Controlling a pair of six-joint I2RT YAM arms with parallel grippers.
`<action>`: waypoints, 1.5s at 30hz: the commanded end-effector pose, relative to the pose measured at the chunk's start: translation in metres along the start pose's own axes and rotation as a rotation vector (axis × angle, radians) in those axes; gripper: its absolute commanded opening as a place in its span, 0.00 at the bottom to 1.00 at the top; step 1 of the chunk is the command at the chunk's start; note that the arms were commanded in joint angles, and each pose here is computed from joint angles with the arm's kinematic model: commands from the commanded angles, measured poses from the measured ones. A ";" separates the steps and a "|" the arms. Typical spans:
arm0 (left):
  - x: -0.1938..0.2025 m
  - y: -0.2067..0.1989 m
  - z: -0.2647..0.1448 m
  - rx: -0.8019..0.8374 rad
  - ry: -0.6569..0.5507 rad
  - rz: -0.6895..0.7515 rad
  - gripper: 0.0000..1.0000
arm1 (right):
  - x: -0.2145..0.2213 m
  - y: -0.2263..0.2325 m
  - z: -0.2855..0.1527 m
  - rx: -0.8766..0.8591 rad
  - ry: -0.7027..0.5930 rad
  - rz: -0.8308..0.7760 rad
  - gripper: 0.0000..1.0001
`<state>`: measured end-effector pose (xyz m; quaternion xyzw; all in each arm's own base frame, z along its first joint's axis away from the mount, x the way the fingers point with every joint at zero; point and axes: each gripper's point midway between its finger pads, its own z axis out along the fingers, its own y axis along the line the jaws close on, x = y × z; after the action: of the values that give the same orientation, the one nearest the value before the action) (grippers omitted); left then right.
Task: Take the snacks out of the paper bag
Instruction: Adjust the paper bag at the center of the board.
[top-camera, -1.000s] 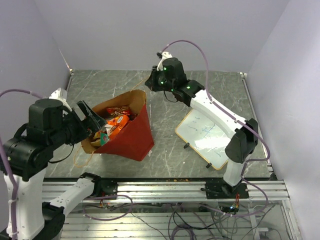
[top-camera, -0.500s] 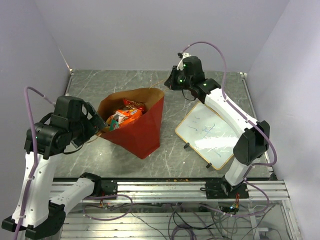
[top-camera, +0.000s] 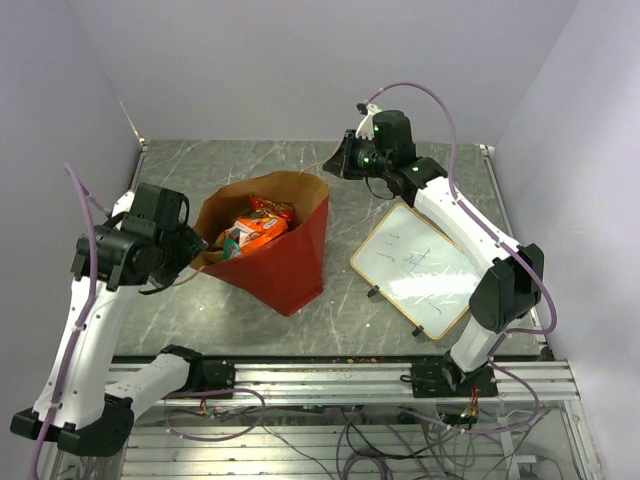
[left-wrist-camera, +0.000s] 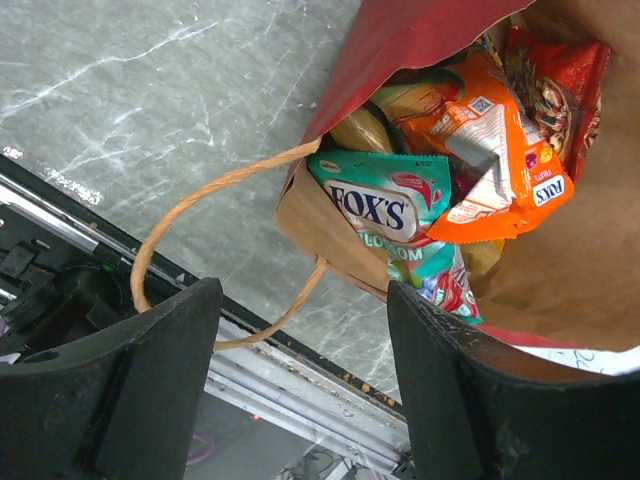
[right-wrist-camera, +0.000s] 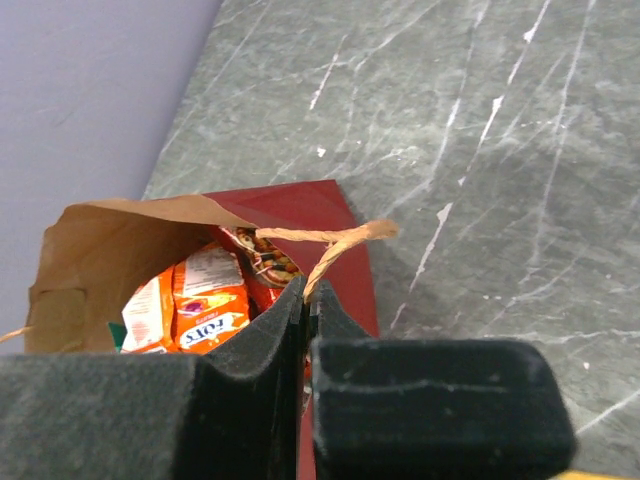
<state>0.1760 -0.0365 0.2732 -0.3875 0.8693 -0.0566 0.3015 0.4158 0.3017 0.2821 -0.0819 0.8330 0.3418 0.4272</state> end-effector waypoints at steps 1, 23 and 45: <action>-0.015 0.001 -0.010 0.013 -0.075 -0.041 0.82 | -0.024 0.026 -0.019 -0.103 -0.063 0.003 0.00; 0.007 0.024 0.011 0.059 -0.101 -0.383 0.75 | -0.013 0.020 -0.027 -0.087 -0.044 -0.016 0.00; -0.085 -0.011 0.000 -0.060 -0.417 -0.153 0.08 | -0.010 0.042 -0.035 -0.180 0.005 -0.028 0.00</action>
<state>0.2046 -0.0007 0.2608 -0.5200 0.7734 0.0111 0.3624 0.3932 0.3056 0.2853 -0.1098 0.8273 0.3764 0.4023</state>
